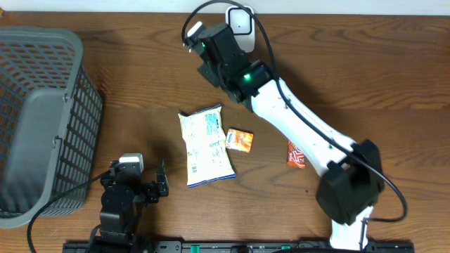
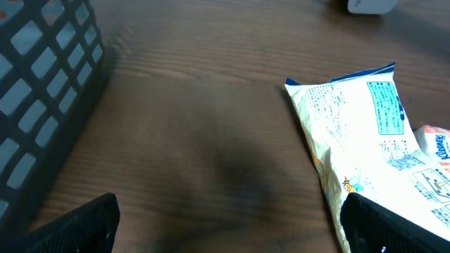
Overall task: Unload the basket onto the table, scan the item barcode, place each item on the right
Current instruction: 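Hold the wipes pack against the white scanner window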
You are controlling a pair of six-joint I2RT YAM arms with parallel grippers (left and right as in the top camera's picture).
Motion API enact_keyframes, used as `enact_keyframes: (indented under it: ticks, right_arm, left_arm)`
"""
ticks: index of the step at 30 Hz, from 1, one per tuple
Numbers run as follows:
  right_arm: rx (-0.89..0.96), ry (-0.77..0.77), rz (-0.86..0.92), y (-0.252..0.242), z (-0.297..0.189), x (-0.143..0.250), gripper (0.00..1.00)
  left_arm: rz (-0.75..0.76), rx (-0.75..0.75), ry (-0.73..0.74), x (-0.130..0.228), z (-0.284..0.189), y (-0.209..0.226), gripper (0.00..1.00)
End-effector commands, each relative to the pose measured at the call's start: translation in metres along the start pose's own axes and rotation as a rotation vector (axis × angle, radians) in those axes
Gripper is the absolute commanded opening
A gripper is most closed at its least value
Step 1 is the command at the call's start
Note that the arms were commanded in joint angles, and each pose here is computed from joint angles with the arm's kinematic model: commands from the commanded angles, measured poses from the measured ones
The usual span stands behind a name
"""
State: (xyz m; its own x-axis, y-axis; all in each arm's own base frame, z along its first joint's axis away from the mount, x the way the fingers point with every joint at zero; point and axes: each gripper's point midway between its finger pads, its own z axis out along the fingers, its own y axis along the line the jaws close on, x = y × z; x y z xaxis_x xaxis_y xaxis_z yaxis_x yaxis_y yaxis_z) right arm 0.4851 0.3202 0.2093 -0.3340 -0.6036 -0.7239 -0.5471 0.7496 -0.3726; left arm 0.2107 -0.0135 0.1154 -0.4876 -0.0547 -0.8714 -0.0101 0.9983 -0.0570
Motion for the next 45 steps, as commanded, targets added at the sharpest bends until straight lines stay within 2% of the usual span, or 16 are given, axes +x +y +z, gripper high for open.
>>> enact_keyframes:
  ticks: [1, 7, 10, 18, 23, 32, 36, 45]
  right_arm:
    - [0.146, -0.044, 0.038, -0.047, 0.015, -0.004, 0.01]
    - [0.253, -0.234, 0.125, -0.085, 0.044, -0.028, 0.01]
    - [0.288, -0.262, 0.142, -0.102, 0.063, -0.027, 0.01]
    - [0.307, -0.232, 0.131, -0.109, 0.125, -0.018, 0.01]
    - [0.335, -0.145, 0.07, -0.112, 0.156, 0.004, 0.01]
    - [0.377, -0.097, -0.01, -0.107, 0.169, 0.017, 0.01]
    - [0.33, -0.1, -0.113, -0.1, 0.18, 0.022, 0.01]
    - [0.368, -0.065, -0.281, -0.095, 0.197, 0.039, 0.01]
  left_arm:
    - [0.013, 0.01, -0.02, -0.007, -0.003, -0.002, 0.99]
    - [0.013, 0.01, -0.02, -0.007, -0.003, -0.002, 0.99]
    - [0.013, 0.01, -0.02, -0.007, -0.003, -0.002, 0.99]
    - [0.013, 0.01, -0.02, -0.007, -0.003, -0.002, 0.99]
    - [0.013, 0.01, -0.02, -0.007, -0.003, -0.002, 0.99]
    - [0.013, 0.01, -0.02, -0.007, -0.003, -0.002, 0.99]
    - [0.013, 0.01, -0.02, -0.007, -0.003, -0.002, 0.99]
    - [0.013, 0.01, -0.02, -0.007, -0.003, -0.002, 0.99]
